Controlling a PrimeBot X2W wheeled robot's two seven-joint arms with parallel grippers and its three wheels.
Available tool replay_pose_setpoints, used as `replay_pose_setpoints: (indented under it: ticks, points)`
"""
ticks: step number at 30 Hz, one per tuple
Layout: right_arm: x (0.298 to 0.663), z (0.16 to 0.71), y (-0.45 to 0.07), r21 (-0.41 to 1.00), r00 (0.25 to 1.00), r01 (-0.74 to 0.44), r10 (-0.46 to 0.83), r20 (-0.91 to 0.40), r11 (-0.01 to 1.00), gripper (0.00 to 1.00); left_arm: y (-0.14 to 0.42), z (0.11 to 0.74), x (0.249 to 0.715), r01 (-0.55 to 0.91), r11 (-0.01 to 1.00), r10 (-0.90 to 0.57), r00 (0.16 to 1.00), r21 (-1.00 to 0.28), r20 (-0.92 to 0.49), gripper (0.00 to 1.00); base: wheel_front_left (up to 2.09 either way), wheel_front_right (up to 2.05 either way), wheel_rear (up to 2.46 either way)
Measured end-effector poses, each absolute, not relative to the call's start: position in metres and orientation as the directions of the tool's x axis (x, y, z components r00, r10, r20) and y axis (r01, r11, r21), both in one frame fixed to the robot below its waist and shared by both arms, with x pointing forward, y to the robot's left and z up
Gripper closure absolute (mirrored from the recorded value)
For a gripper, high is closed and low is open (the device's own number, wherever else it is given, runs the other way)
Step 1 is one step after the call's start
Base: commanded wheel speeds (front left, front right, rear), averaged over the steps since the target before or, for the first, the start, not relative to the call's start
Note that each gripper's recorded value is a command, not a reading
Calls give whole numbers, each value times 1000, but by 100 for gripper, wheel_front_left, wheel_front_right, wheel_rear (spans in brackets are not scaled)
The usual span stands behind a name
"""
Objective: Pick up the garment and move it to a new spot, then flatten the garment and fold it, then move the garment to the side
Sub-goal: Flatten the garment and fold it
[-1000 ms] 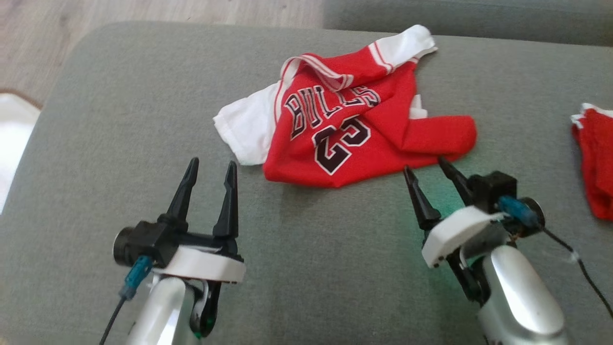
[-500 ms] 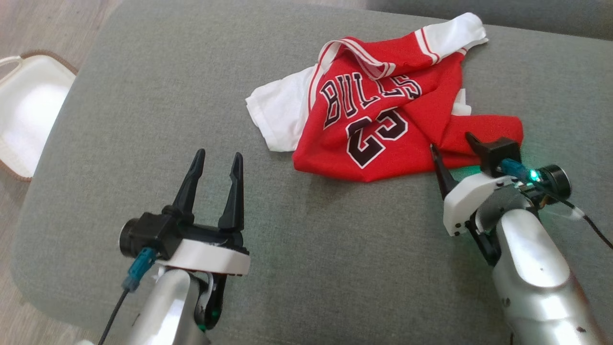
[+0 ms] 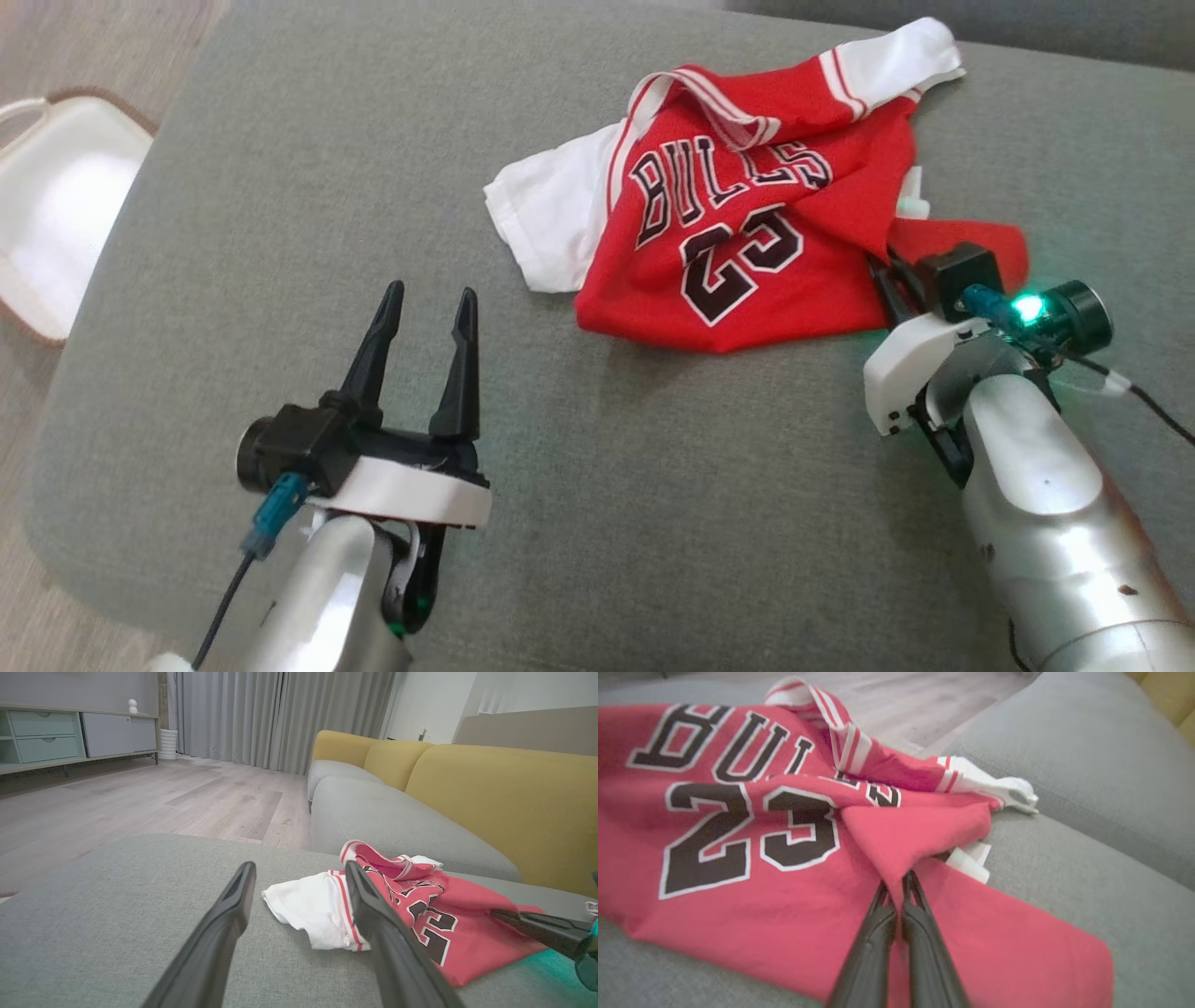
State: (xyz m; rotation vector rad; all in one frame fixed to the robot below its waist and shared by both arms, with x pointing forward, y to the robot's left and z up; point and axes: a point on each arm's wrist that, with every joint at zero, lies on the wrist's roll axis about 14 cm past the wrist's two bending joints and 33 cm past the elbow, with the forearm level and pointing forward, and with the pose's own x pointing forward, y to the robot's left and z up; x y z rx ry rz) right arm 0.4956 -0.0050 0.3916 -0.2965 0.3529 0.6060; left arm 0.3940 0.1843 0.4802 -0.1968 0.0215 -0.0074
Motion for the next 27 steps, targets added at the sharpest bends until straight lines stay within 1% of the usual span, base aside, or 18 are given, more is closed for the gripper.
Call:
replay_pose_setpoints:
  ticks: [3, 8, 15, 21, 25, 27]
  points:
    - [495, 409, -6, -178, 788, -589, 513, -340, 788, 100, 182, 486, 395, 16, 982, -17, 1000, -190, -4, 0, 0, 0, 0]
    - [495, 456, -12, -209, 832, -553, 523, -185, 806, 100, 175, 494, 394, 38, 980, -34, 999, -195, 24, 0, 0, 0, 0]
    - [477, 516, -35, -249, 874, -474, 486, -13, 845, 100, 160, 504, 386, 84, 977, -74, 996, -196, 56, 0, 0, 0, 0]
    - [468, 552, -55, -299, 896, -413, 442, 34, 860, 100, 157, 512, 383, 95, 976, -80, 993, -198, 81, 0, 0, 0, 0]
    - [477, 568, -58, -341, 902, -391, 430, 44, 855, 100, 164, 507, 380, 72, 978, -60, 996, -198, 66, 0, 0, 0, 0]
    - [485, 568, -60, -370, 905, -387, 424, 22, 845, 100, 165, 502, 379, 65, 978, -56, 997, -196, 52, 0, 0, 0, 0]
